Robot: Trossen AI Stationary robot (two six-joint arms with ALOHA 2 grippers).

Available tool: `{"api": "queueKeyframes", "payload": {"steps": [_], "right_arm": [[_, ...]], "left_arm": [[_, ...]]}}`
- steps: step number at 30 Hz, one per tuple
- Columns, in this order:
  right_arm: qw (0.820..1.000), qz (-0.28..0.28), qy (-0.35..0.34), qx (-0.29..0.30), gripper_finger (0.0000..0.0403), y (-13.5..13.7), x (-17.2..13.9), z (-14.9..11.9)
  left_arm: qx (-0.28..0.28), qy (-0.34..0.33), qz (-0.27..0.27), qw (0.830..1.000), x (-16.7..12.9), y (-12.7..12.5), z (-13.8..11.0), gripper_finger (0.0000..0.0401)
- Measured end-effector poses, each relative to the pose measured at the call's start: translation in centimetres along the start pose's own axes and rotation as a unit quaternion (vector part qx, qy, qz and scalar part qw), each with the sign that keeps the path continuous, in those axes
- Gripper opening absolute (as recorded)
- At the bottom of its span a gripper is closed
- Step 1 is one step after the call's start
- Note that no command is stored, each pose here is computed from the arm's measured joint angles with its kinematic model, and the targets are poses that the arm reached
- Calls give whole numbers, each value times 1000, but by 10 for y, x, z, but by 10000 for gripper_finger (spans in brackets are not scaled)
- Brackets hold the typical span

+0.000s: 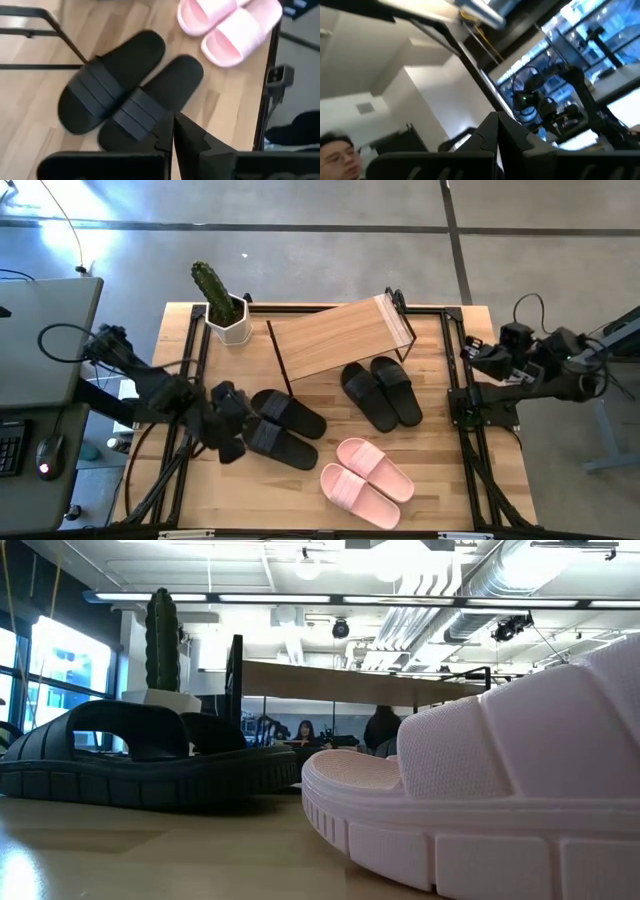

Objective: Pick and place slides into the shelf
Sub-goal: Put the pink slide on the shelf

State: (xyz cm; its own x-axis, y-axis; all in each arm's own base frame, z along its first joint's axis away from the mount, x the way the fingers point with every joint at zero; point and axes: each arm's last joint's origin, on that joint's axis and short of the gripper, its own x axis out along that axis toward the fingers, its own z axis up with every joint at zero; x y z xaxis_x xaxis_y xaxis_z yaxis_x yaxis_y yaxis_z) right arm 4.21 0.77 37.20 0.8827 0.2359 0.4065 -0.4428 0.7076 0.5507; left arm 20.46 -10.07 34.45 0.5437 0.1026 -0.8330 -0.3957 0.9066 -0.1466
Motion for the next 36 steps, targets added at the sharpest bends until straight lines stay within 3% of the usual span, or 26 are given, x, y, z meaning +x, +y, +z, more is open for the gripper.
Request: {"api": "queueKeyframes", "payload": {"steps": [8, 16, 18, 21, 28, 32, 36], "right_arm": [[994, 16, 106, 27, 0, 5, 67, 16], [973, 39, 220, 65, 0, 13, 144, -2], [965, 30, 249, 79, 0, 17, 157, -9], [951, -27, 290, 107, 0, 22, 172, -25], [894, -180, 397, 109, 0, 35, 187, -69], [837, -294, 450, 100, 0, 42, 180, -94], [764, -393, 509, 47, 0, 50, 156, -121]], "left_arm": [[14, 17, 8, 1000, 9, -8, -3, 3], [29, 19, 7, 999, 9, -8, -3, 3], [30, 19, 7, 999, 9, -8, -3, 3], [30, 18, 7, 999, 9, -8, -3, 3], [21, 11, -4, 1000, 9, -10, -2, 3], [14, -2, -19, 1000, 9, -13, 1, 3], [7, -15, -34, 999, 9, -16, 3, 3]]}}
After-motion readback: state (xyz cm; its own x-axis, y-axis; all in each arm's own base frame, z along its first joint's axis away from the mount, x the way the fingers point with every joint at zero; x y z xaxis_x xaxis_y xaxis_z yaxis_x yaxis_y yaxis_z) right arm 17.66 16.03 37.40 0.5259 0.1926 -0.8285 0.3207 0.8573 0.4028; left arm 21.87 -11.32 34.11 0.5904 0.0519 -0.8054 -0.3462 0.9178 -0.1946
